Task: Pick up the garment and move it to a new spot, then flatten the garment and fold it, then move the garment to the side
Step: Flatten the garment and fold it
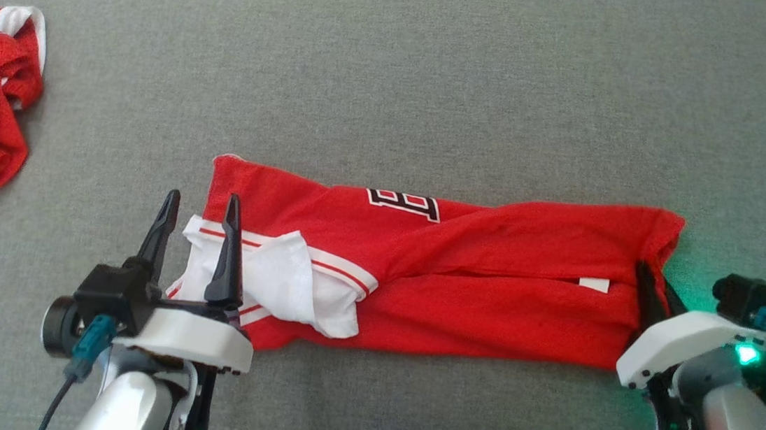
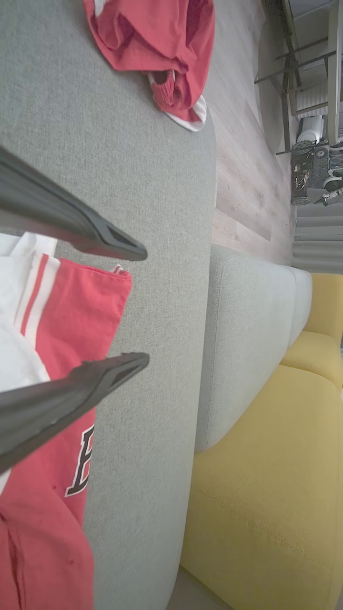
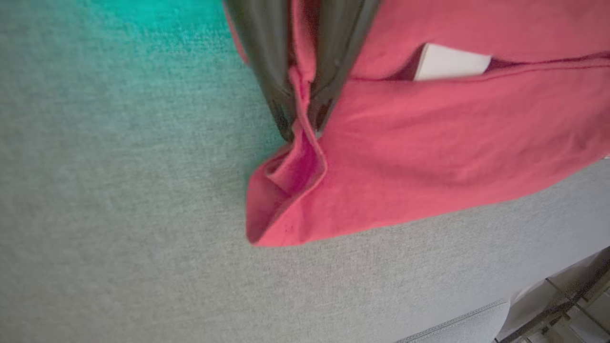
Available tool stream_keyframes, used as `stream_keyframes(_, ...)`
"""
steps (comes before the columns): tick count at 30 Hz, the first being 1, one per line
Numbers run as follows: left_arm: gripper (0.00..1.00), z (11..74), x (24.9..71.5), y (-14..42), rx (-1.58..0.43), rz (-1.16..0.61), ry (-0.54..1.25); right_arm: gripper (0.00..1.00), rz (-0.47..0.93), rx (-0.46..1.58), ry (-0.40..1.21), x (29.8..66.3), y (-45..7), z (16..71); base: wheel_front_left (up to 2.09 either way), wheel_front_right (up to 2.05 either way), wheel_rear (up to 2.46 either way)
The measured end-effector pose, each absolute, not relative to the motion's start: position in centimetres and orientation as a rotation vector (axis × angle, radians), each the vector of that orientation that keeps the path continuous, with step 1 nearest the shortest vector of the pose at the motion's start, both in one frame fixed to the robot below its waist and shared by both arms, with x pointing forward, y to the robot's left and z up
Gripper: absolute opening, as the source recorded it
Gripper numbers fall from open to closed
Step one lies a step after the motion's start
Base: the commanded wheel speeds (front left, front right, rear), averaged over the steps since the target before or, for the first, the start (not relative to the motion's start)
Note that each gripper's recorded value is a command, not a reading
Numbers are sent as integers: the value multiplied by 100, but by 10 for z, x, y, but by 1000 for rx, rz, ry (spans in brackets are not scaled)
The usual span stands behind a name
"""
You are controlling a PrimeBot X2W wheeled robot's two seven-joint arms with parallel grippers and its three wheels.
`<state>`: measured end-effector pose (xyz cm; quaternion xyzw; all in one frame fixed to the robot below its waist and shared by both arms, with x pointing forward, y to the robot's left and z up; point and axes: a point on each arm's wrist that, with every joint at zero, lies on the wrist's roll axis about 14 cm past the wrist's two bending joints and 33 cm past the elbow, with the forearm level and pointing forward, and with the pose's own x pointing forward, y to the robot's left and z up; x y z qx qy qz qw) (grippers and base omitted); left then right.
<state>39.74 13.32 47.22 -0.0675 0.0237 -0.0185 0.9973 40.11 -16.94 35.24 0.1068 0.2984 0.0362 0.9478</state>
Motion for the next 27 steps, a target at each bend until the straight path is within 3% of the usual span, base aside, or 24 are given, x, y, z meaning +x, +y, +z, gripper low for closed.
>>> stream_keyframes(9, 100, 474, 400, 128, -133, -56, 40, 0, 23, 229, 579, 391, -186, 361, 0, 0, 0)
stream_keyframes(20, 100, 485, 401, 124, -137, -67, 7, 0, -177, 168, 510, 382, -278, 393, 0, 0, 0)
stream_keyframes(27, 100, 493, 397, 123, -136, -73, -11, 0, -94, 176, 418, 394, -253, 433, 0, 0, 0)
